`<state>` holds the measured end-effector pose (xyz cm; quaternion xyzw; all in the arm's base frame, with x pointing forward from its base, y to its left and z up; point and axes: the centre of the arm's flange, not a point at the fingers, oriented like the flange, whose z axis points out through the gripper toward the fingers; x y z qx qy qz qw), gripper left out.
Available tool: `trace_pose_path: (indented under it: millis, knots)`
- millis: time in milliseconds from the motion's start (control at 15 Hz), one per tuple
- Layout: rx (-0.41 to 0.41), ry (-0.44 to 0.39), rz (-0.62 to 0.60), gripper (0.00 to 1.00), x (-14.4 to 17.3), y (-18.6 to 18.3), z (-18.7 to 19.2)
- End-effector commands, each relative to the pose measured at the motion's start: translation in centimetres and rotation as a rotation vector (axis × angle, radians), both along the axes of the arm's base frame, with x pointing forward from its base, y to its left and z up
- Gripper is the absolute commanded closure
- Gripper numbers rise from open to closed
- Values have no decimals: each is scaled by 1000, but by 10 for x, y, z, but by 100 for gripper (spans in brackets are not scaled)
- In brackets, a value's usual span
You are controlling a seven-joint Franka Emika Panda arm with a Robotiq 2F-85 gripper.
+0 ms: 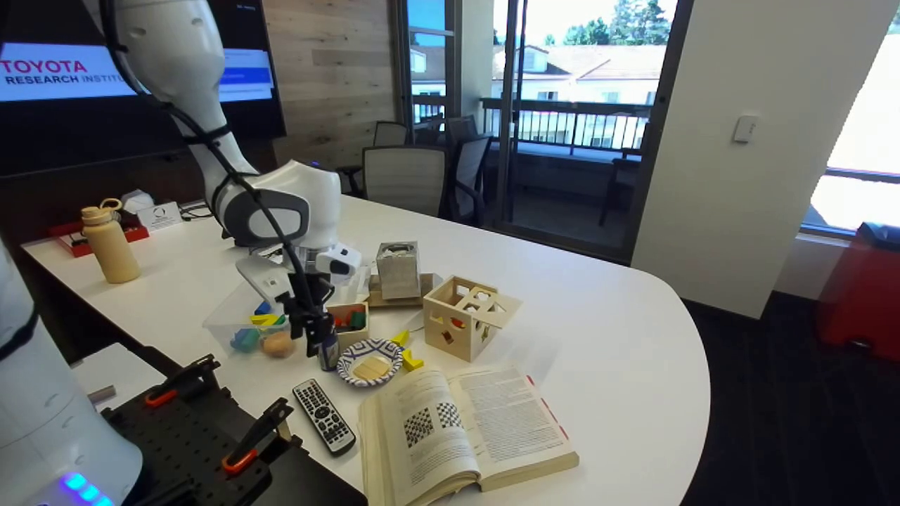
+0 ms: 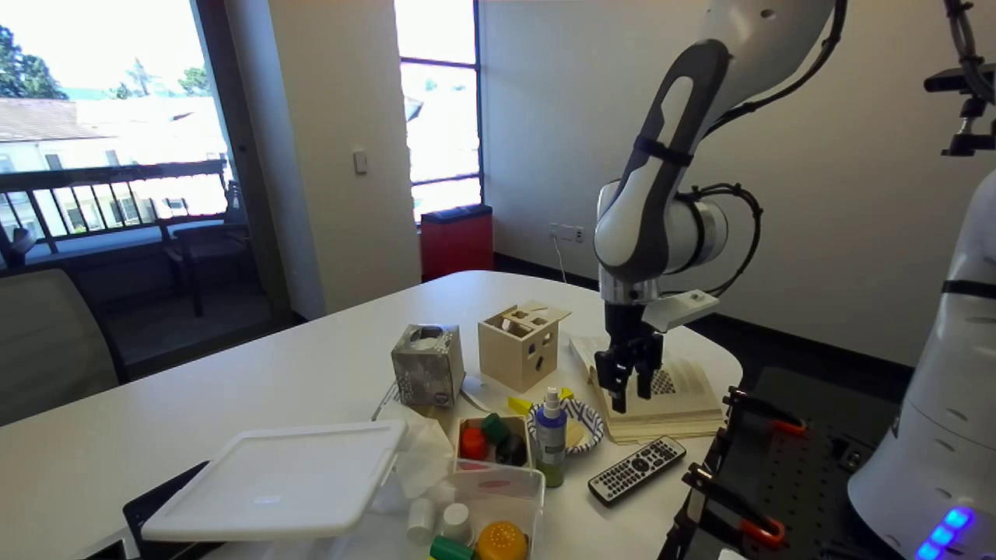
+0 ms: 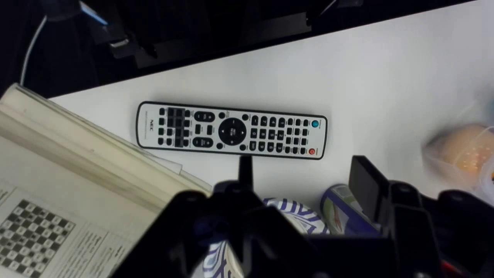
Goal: Press a button on the remote
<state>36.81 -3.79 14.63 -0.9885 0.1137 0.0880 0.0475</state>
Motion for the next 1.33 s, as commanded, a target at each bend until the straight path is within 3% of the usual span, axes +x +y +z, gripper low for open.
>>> trace_pose_path:
  millis: [0, 333, 1267]
  knots:
    - [21, 25, -35, 62, 12, -2, -35]
    - [25, 75, -71, 100, 19, -10, -64]
    - [57, 175, -162, 100, 28, -39, -119]
